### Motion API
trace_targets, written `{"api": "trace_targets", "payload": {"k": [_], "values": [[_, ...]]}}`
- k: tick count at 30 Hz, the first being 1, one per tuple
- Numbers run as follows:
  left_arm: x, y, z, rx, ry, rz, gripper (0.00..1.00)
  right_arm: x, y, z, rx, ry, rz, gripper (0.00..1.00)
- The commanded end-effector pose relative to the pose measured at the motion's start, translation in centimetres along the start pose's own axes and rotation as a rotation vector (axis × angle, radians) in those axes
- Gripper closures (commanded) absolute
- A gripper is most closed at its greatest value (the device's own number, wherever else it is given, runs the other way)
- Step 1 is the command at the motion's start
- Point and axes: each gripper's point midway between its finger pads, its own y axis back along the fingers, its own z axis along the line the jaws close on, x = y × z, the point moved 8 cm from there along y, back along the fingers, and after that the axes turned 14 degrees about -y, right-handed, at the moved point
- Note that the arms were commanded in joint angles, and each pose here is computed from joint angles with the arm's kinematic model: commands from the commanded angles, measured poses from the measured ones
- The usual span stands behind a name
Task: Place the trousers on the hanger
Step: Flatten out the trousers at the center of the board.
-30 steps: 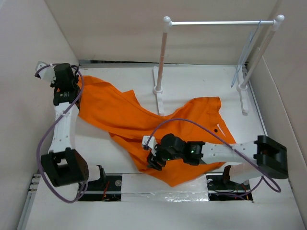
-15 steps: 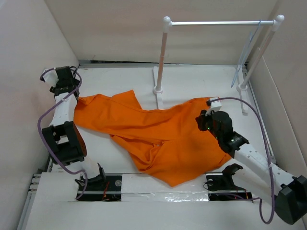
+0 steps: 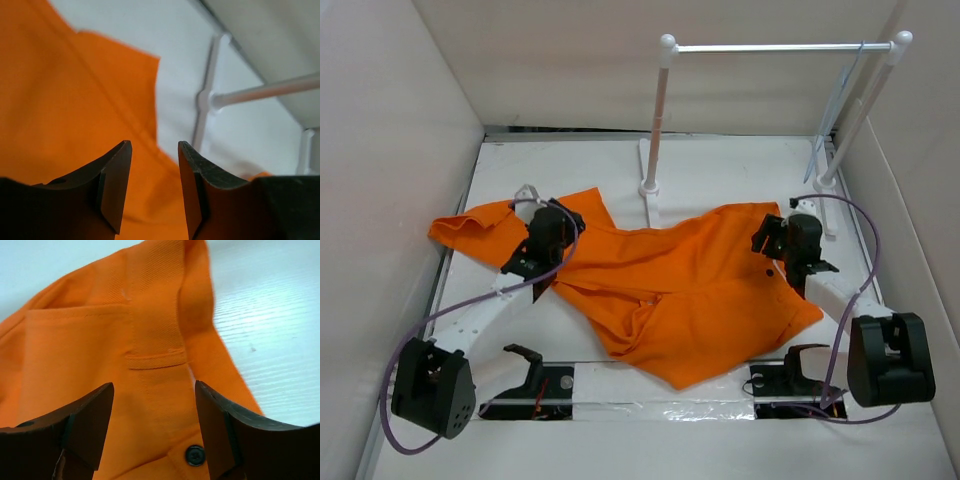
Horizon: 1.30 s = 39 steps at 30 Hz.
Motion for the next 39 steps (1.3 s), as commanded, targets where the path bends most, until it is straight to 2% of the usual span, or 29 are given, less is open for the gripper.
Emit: {"api": "trace_targets", "payload": {"k": [1,4,5,7,8,9,10,11,12,13,14,15,16,17,18,19,20,23,31,32,34,36,37,38,39], "values": [[2.9,1.1,1.8,-0.058,0.023,-0.013,0.62,-0.4,1.1,4.5,-0.229,0.040,-0.082,0.35],[4.7,2.4,4.5,-0.131,0.024,-0.014,0.63,0.9,3.8,7.6,-0.315,0.157,-0.096,0.38],[4.5,3.0,4.9,-0.127,0.039,-0.041,0.62,2.4,5.4,10.0,-0.401,0.218,-0.061,0.41],[5.4,3.4,6.2,-0.170,0.036,-0.040,0.57,3.4,7.0,12.4,-0.452,0.308,-0.032,0.43],[5.4,3.7,6.5,-0.181,0.042,-0.048,0.54,5.5,8.8,14.5,-0.545,0.372,0.022,0.58],[6.2,3.9,7.5,-0.223,0.030,-0.029,0.45,6.5,9.6,15.5,-0.586,0.417,0.055,0.64],[6.3,4.0,7.9,-0.240,0.046,-0.031,0.42,7.6,10.7,16.8,-0.653,0.454,0.083,0.72],[6.4,4.1,8.1,-0.241,0.054,-0.035,0.39,8.1,11.9,18.3,-0.719,0.486,0.096,0.90],[7.0,4.2,8.9,-0.275,0.052,-0.018,0.35,10.8,13.4,19.7,-0.799,0.548,0.170,0.95],[7.5,4.1,10.2,-0.316,0.066,-0.009,0.30,12.1,14.3,20.6,-0.857,0.579,0.213,0.96],[7.6,4.1,10.7,-0.324,0.079,-0.006,0.30,12.4,15.3,22.4,-0.911,0.598,0.222,0.96],[7.9,4.0,11.0,-0.314,0.093,0.012,0.30,14.3,17.0,23.4,-0.970,0.645,0.265,0.94],[8.4,3.9,11.9,-0.330,0.102,0.024,0.29,16.1,16.6,24.0,-0.957,0.696,0.292,0.89],[8.3,3.7,13.1,-0.367,0.127,0.021,0.28,17.0,16.8,24.7,-0.971,0.733,0.296,0.67],[8.1,3.3,13.0,-0.323,0.155,0.020,0.28,17.0,17.4,26.5,-1.001,0.735,0.286,0.55],[8.5,3.1,13.7,-0.325,0.166,0.031,0.28,19.0,17.0,26.9,-0.996,0.799,0.332,0.45],[8.4,2.8,14.5,-0.334,0.197,0.044,0.28,19.4,16.7,27.6,-0.995,0.813,0.335,0.30],[8.6,1.8,15.7,-0.343,0.215,0.058,0.28,21.5,15.8,29.8,-0.997,0.849,0.357,0.23],[7.3,-1.9,14.7,-0.305,0.217,0.097,0.31,25.5,11.6,32.3,-0.871,0.967,0.357,0.26],[7.5,-2.2,14.8,-0.310,0.216,0.113,0.32,25.4,11.6,33.1,-0.880,0.966,0.341,0.29],[7.2,-2.7,14.5,-0.288,0.215,0.104,0.44,26.4,10.8,33.1,-0.859,0.983,0.348,0.33],[7.1,-3.0,14.3,-0.278,0.211,0.106,0.55,26.6,10.6,33.8,-0.858,0.981,0.343,0.59],[6.8,-3.2,14.2,-0.271,0.209,0.098,0.69,26.6,10.4,33.8,-0.844,0.980,0.336,0.74],[6.8,-3.3,14.2,-0.271,0.207,0.100,0.74,26.4,10.6,34.0,-0.844,0.973,0.329,0.88],[6.6,-3.4,14.0,-0.263,0.201,0.095,0.81,26.2,10.6,33.8,-0.837,0.973,0.325,0.94]]}}
